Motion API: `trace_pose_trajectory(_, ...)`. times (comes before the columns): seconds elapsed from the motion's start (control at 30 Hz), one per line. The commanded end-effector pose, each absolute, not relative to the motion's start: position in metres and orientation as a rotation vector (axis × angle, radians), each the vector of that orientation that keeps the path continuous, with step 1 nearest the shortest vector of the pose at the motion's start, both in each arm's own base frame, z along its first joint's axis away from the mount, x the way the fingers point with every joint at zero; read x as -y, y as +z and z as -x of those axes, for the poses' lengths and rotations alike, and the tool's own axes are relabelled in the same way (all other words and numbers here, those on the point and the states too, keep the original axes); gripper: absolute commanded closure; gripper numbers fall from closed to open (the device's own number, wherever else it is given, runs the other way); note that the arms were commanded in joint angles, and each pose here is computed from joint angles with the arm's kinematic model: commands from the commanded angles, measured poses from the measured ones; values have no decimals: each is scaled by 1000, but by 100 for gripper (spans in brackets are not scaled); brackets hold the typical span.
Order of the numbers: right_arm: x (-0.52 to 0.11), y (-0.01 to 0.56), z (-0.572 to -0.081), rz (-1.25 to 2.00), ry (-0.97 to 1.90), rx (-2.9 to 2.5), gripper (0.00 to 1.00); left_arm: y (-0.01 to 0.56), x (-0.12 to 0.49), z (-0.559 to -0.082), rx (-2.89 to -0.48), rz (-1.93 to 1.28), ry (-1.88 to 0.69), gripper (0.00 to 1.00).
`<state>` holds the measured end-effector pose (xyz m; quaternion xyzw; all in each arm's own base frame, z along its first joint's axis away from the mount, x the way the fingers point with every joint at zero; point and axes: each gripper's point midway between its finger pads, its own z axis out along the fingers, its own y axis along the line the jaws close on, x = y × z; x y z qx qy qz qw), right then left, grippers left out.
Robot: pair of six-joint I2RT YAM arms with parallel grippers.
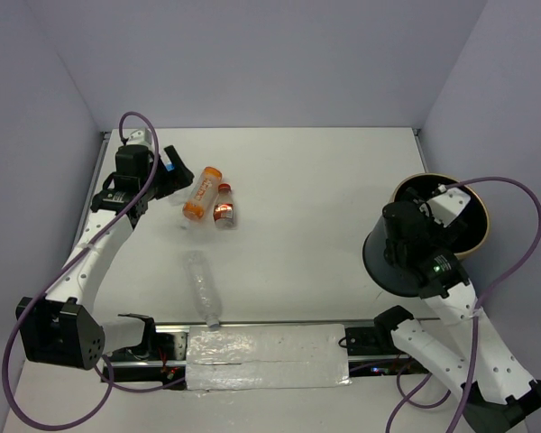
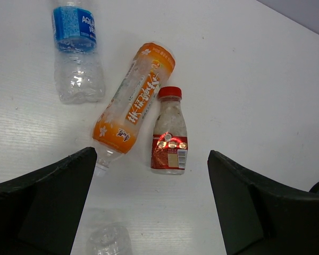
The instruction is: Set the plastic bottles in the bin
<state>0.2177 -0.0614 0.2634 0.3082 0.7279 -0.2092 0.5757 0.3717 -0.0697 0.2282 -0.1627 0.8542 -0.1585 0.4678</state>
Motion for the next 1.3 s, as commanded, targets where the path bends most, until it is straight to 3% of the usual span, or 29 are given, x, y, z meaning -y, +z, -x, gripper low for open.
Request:
trace_pose_trajectory(0.0, 63, 273, -217, -743, -482, -1691, 7, 242, 72, -377, -2046, 394, -406, 1)
trace_pose_trajectory(0.3, 24, 359, -249, -549, -252, -1715, 0, 184, 43, -365, -2211, 584, -188, 1)
trace_pose_trajectory(0.57, -76, 393, -297, -219, -20, -1835, 0, 147, 49, -341, -2283, 665, -187, 1)
trace_pose_trajectory(0.83, -167, 350, -313, -9, 170, -1945, 0, 119, 76, -300, -2329, 727, -340, 3)
trace_pose_trajectory(1.27, -175, 301, -317, 10, 127, -2022, 0, 87, 114, -220, -2463, 804, -326, 1)
